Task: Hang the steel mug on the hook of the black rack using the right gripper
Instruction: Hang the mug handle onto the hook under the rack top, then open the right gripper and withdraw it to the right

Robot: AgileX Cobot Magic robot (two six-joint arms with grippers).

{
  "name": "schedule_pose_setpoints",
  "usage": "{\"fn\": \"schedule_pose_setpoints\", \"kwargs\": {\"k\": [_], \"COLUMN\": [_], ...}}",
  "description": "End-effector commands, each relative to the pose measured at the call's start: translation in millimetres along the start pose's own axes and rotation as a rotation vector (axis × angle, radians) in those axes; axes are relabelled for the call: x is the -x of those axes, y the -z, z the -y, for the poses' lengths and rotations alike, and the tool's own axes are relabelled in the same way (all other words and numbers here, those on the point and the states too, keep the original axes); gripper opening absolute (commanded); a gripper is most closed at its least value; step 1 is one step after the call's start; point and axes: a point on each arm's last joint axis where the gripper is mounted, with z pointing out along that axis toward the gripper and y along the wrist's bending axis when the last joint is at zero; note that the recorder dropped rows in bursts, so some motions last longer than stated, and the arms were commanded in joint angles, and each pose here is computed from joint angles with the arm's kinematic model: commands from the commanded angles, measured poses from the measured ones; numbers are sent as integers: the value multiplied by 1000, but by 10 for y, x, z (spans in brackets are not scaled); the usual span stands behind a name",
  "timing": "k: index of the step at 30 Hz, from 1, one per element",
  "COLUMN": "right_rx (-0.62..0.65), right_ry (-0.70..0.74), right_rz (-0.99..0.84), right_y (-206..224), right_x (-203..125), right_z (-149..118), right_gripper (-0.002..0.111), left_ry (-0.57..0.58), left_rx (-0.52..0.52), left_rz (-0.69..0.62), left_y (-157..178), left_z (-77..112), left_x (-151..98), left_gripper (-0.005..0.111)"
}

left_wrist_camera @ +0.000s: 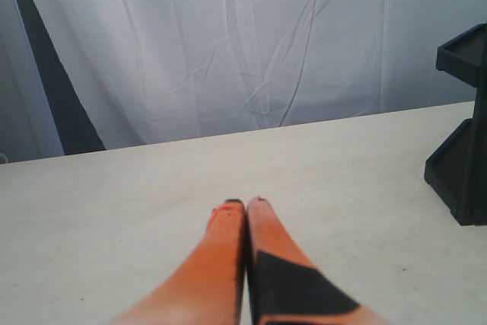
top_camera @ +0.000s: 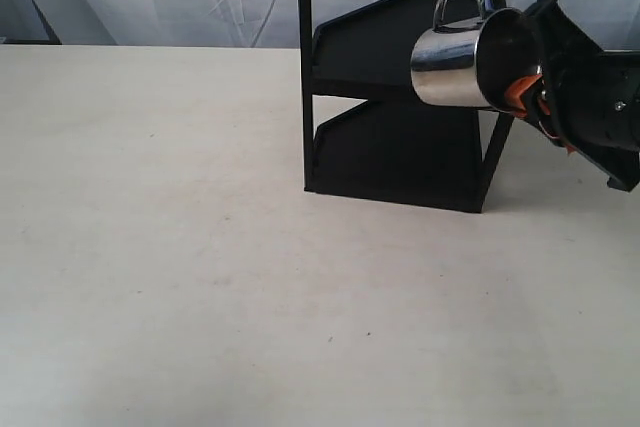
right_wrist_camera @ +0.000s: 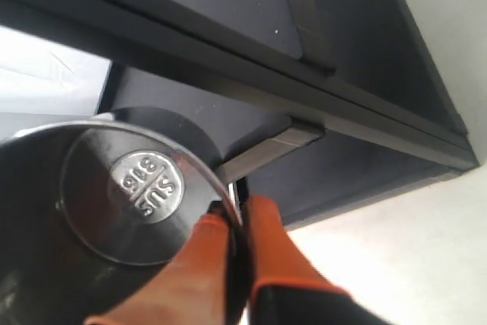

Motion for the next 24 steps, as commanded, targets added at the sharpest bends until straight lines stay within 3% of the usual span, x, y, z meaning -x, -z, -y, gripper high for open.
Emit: {"fn": "schedule_pose_setpoints", "kwargs": {"k": [1, 5, 7, 8, 10, 11, 24], "right_rx": [-37, -41, -44, -45, -45, -45, 28], "right_ry": [61, 123, 152, 154, 154, 154, 199], "right_rz": [48, 71, 70, 69, 69, 66, 82], "right_y": [-61, -60, -60, -60, -60, -60, 203], "right_x": [45, 66, 67, 65, 65, 63, 62], "right_z": [83, 83, 85, 86, 86, 86, -33], "right_gripper": [-1, 0, 15, 30, 47, 51, 53], "left_ry": [2, 2, 2, 2, 2, 2, 2], "left_rx": [-4, -4, -4, -4, -4, -4, -4], "left_rz": [10, 10, 10, 10, 10, 10, 10], "left_y": [4, 4, 4, 4, 4, 4, 4], "left_z": [3, 3, 3, 3, 3, 3, 3], "left_x": [6, 6, 6, 6, 6, 6, 6], "left_gripper": [2, 2, 2, 2, 2, 2, 2]}}
